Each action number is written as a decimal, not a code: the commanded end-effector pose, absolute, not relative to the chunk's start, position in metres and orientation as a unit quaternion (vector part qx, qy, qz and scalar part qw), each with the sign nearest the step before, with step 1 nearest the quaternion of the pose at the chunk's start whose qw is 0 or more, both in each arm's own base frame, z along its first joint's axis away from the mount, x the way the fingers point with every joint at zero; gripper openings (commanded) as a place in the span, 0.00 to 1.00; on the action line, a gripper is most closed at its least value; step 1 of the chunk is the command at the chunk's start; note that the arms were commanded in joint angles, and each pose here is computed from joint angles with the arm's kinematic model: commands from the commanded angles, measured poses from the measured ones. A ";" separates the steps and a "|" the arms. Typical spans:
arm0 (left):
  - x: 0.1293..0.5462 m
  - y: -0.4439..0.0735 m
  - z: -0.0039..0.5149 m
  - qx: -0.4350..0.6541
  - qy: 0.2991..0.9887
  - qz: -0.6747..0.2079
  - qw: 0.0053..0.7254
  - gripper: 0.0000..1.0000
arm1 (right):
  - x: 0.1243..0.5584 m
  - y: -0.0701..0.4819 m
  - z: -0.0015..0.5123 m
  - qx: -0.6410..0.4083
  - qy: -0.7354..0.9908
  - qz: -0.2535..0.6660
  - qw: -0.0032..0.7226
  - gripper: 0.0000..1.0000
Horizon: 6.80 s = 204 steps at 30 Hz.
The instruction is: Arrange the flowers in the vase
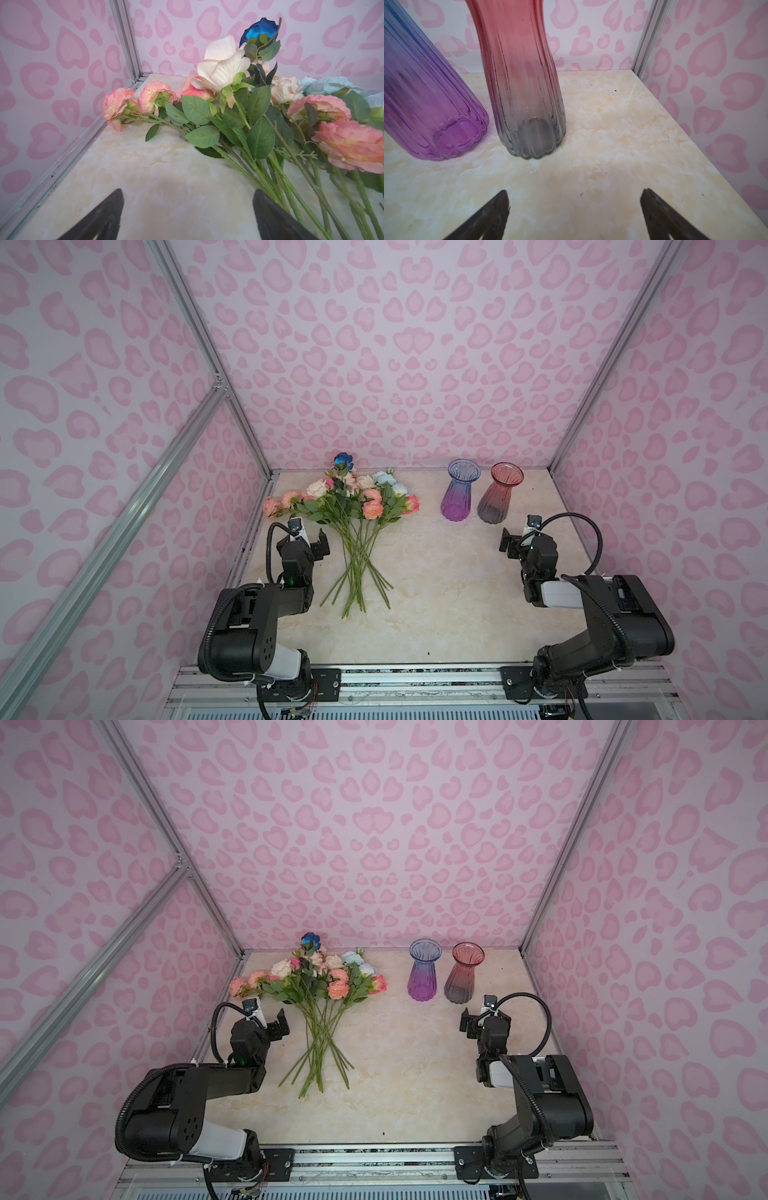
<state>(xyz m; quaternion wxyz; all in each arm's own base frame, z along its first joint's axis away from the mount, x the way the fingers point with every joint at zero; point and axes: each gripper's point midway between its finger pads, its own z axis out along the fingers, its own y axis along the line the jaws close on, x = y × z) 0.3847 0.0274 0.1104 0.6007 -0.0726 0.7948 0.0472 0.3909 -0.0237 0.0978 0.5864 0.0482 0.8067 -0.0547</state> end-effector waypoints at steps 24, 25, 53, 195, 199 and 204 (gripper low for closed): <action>0.307 0.003 0.287 -0.314 0.726 -0.231 0.566 0.98 | 0.368 -0.012 0.275 0.237 0.793 0.097 0.553 0.78; 0.304 -0.004 0.293 -0.288 0.721 -0.247 0.579 0.97 | 0.365 -0.014 0.280 0.240 0.794 0.089 0.551 0.73; 0.295 -0.113 0.244 -0.108 0.830 -0.375 0.399 0.73 | 0.480 -0.029 0.254 0.228 0.886 0.050 0.401 0.59; 0.335 -0.115 0.193 -0.150 0.894 -0.264 0.328 0.62 | 0.366 0.232 0.227 0.009 0.937 0.283 0.204 0.31; 0.343 -0.098 0.173 -0.186 0.905 -0.210 0.320 0.58 | 0.364 0.214 0.235 -0.003 0.940 0.253 0.227 0.35; 0.370 -0.099 0.161 -0.199 0.906 -0.199 0.317 0.51 | 0.355 0.181 0.250 -0.042 0.947 0.177 0.263 0.38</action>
